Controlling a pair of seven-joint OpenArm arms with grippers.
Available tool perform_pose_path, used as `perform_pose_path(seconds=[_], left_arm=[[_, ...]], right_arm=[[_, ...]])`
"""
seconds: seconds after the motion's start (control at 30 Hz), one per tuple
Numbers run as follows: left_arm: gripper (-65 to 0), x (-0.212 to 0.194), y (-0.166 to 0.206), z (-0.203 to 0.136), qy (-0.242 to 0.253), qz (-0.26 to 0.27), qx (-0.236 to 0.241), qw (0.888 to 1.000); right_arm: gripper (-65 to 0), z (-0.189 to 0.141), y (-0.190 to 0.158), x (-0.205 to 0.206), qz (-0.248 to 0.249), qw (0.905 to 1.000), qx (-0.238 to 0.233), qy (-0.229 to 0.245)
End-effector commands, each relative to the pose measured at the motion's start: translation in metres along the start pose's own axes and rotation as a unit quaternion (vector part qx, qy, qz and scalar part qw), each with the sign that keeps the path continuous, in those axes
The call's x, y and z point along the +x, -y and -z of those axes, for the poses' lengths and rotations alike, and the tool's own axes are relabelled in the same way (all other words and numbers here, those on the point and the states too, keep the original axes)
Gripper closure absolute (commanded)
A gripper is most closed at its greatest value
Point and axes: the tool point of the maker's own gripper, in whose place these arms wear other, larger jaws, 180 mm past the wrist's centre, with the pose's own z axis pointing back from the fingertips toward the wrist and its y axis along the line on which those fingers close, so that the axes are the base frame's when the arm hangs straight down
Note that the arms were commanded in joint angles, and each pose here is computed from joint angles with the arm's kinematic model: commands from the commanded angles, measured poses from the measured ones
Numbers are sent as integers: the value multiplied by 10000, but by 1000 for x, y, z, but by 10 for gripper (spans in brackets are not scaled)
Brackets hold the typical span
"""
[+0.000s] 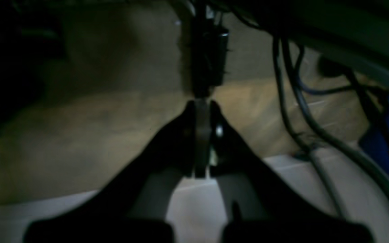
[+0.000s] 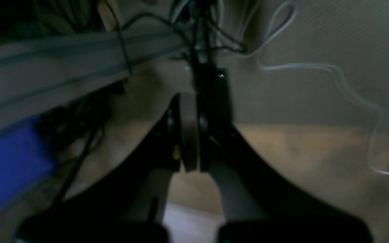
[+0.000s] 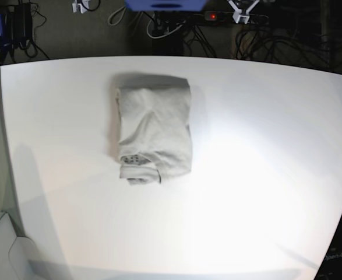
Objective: Layout the t-shirt on the table in an organized manner, then fold the t-shirt properly
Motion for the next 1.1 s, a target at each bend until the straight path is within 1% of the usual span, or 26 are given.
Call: perform_pose_path(seconds=[0.0, 0.07, 0.1, 0.17, 0.2, 0.23, 0.27, 0.3, 0.33, 0.4, 0.5, 0.57, 0.7, 0.8, 0.87, 0.93, 0.97, 1.07], left_arm=[[0, 3, -1, 3, 87, -198, -94, 9997], [0, 4, 6, 11, 333, -644, -270, 9970], [-1, 6, 13, 15, 461, -809, -358, 9950], [-1, 11, 24, 20, 727, -1039, -471, 9908], [-1, 15, 22, 22, 820, -1079, -331, 9902], [-2, 15, 16, 24, 853, -1089, -85, 9904], [-2, 16, 4, 24, 911, -1108, 265, 9893], [-2, 17, -3, 24, 965, -1129, 597, 9871], [-2, 17, -2, 26, 1015, -1111, 781, 9855], [-3, 20, -1, 28, 1080, -1038, 953, 9841], [-3, 32, 6, 30, 1139, -830, 902, 9859], [-3, 39, 7, 31, 1181, -812, 887, 9857], [-3, 54, 6, 30, 1286, -784, 889, 9846], [-3, 60, 5, 29, 1325, -771, 894, 9841], [-3, 64, 5, 29, 1354, -756, 889, 9839], [-3, 59, 6, 30, 1286, -776, 874, 9848], [-3, 56, 0, 29, 1267, -790, 914, 9846], [-3, 57, -1, 28, 1266, -793, 918, 9845]], right_arm=[[0, -1, 3, -6, 213, 9998, 51, 32], [0, 2, 0, -7, 616, 9977, 113, 268], [0, 3, 1, -4, 686, 9968, 56, 414], [0, 2, 26, 0, 320, 9951, -720, 596], [0, 1, 40, 4, 43, 9910, -1186, 621], [0, 0, 48, 4, -164, 9864, -1531, 577], [0, -2, 57, 3, -405, 9794, -1903, 534], [0, -4, 61, 4, -651, 9726, -2169, 522], [0, -5, 64, 8, -869, 9671, -2330, 537], [0, -3, 60, 10, -1191, 9612, -2436, 506], [0, 2, 57, 13, -1392, 9555, -2563, 434], [0, 7, 54, 15, -1462, 9542, -2591, 316], [0, 11, 49, 17, -1715, 9529, -2493, 218], [0, 8, 57, 22, -1754, 9503, -2561, 233], [0, 12, 54, 31, -1765, 9506, -2535, 297], [0, 13, 53, 31, -1760, 9509, -2527, 296], [0, 14, 52, 31, -1753, 9514, -2513, 302], [0, 19, 43, 31, -1713, 9543, -2430, 318]])
